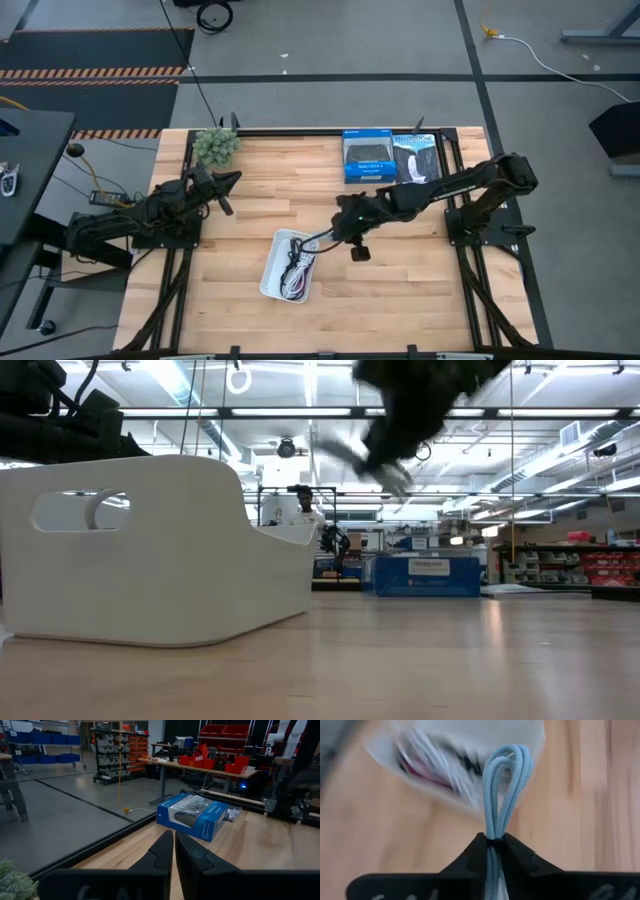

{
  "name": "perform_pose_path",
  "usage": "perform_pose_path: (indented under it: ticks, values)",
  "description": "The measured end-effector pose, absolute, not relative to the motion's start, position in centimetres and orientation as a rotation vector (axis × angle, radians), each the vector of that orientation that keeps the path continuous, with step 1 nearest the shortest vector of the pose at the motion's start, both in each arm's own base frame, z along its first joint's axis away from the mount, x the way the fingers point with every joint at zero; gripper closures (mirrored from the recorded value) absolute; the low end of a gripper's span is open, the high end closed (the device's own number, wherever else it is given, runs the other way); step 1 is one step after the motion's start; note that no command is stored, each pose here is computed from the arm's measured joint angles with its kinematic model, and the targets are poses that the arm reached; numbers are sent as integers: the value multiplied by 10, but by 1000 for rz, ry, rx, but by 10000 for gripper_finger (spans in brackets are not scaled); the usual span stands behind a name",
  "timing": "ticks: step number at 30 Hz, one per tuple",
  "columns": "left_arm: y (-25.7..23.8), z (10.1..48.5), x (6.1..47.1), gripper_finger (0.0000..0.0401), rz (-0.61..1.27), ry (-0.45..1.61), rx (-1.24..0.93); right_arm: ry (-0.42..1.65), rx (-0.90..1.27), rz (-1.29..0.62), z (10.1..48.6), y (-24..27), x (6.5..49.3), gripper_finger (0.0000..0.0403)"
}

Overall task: Pick and place USB-C Cables
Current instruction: Put the blue charger cable into the white bin

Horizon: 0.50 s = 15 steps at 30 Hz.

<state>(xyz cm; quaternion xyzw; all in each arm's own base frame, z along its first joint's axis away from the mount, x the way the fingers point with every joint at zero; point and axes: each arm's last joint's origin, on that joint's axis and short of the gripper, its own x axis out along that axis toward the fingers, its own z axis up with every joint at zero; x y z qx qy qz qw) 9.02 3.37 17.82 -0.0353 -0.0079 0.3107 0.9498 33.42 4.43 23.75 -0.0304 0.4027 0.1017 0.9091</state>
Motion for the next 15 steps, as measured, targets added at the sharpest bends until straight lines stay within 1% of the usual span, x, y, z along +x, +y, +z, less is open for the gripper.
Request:
perform_pose_path:
  ticks: [4,8,15]
  values:
    - [34,178,90,376,632,-17,-72,605,-118,338,265,58,346,355]
    - [34,178,90,376,632,-16,-72,410,-161,416,282,71,352,354]
    - [34,178,90,376,632,-16,-72,220,-184,452,298,85,355,354]
